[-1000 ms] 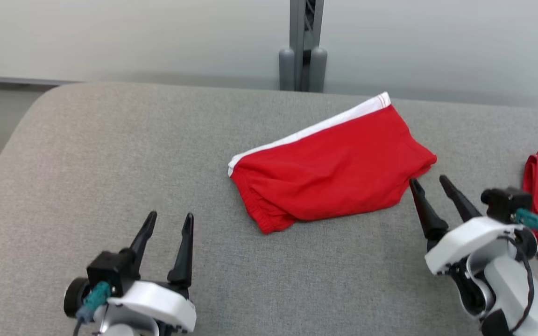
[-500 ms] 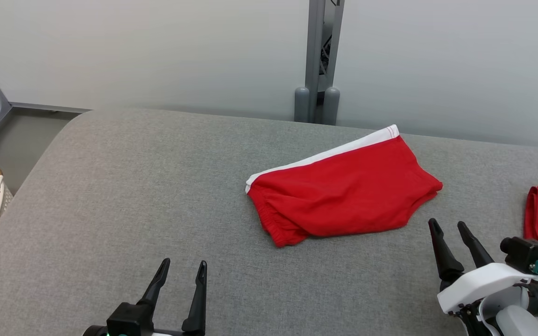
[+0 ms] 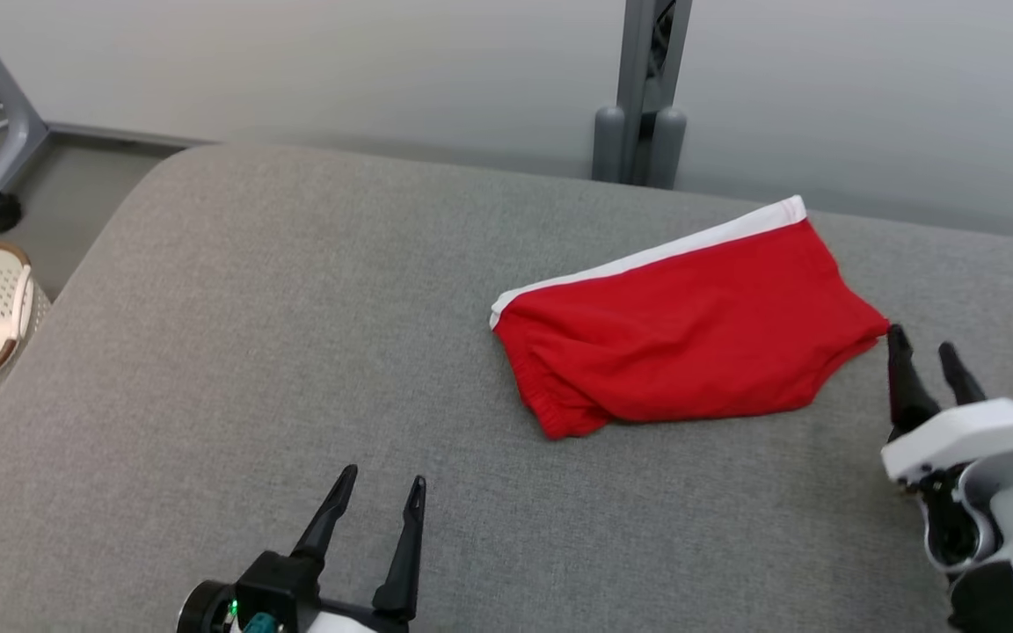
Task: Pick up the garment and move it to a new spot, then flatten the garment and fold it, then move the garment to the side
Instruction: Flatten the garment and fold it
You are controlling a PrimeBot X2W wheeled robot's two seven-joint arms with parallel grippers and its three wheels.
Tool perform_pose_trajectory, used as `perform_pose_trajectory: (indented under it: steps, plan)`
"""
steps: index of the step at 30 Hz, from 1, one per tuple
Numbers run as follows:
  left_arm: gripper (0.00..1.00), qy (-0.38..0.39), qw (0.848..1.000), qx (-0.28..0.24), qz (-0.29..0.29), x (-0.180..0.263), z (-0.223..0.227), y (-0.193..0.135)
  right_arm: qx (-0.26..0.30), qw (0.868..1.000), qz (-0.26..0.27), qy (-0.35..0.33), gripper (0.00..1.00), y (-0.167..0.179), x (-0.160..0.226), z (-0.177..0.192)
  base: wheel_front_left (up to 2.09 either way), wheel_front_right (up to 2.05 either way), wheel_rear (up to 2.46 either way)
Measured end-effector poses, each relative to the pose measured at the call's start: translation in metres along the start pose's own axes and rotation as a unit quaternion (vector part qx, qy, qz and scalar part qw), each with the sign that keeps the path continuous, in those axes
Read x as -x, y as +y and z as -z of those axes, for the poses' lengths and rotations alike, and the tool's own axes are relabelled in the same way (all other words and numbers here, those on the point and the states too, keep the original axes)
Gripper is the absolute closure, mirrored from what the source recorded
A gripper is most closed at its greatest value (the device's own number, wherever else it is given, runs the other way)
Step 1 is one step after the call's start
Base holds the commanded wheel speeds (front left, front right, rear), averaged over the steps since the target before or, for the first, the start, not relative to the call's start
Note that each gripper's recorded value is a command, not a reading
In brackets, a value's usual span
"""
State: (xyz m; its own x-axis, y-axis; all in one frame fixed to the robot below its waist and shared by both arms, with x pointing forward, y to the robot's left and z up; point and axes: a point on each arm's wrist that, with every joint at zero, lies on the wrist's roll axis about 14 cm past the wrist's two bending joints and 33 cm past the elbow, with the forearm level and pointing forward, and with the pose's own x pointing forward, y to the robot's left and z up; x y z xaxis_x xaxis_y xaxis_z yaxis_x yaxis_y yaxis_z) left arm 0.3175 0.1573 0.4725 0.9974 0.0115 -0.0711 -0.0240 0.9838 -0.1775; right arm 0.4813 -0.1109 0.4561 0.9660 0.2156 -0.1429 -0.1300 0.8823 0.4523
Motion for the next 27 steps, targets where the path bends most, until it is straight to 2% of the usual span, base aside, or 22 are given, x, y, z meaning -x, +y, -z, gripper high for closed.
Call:
perform_pose_trajectory:
  steps: [10, 18, 20, 21, 22, 27]
  plan:
    - [0.00, 0.029, 1.000, 0.002, 0.003, -0.020, 0.017, 0.002, 0.012, 0.995, 0.062, 0.082, 0.00, -0.038, -0.049, 0.031, 0.00, 0.00, 0.00]
    - [0.00, 0.048, 0.999, -0.003, -0.003, -0.028, 0.029, 0.009, 0.025, 0.987, 0.074, 0.142, 0.00, -0.045, -0.066, 0.065, 0.00, 0.00, 0.00]
    - [0.00, 0.051, 0.999, -0.004, -0.004, -0.029, 0.031, 0.011, 0.027, 0.986, 0.073, 0.145, 0.60, -0.044, -0.072, 0.066, 0.00, 0.00, 0.00]
    - [0.00, 0.050, 0.999, -0.005, -0.005, -0.030, 0.031, 0.012, 0.028, 0.986, 0.072, 0.147, 0.78, -0.044, -0.073, 0.067, 0.00, 0.00, 0.00]
    - [0.00, 0.049, 0.999, -0.005, -0.004, -0.032, 0.030, 0.012, 0.027, 0.986, 0.072, 0.149, 1.00, -0.043, -0.074, 0.069, 0.00, 0.00, 0.00]
    - [0.00, 0.051, 0.999, -0.006, -0.003, -0.035, 0.032, 0.012, 0.024, 0.986, 0.071, 0.150, 1.00, -0.040, -0.074, 0.070, 0.00, 0.00, 0.00]
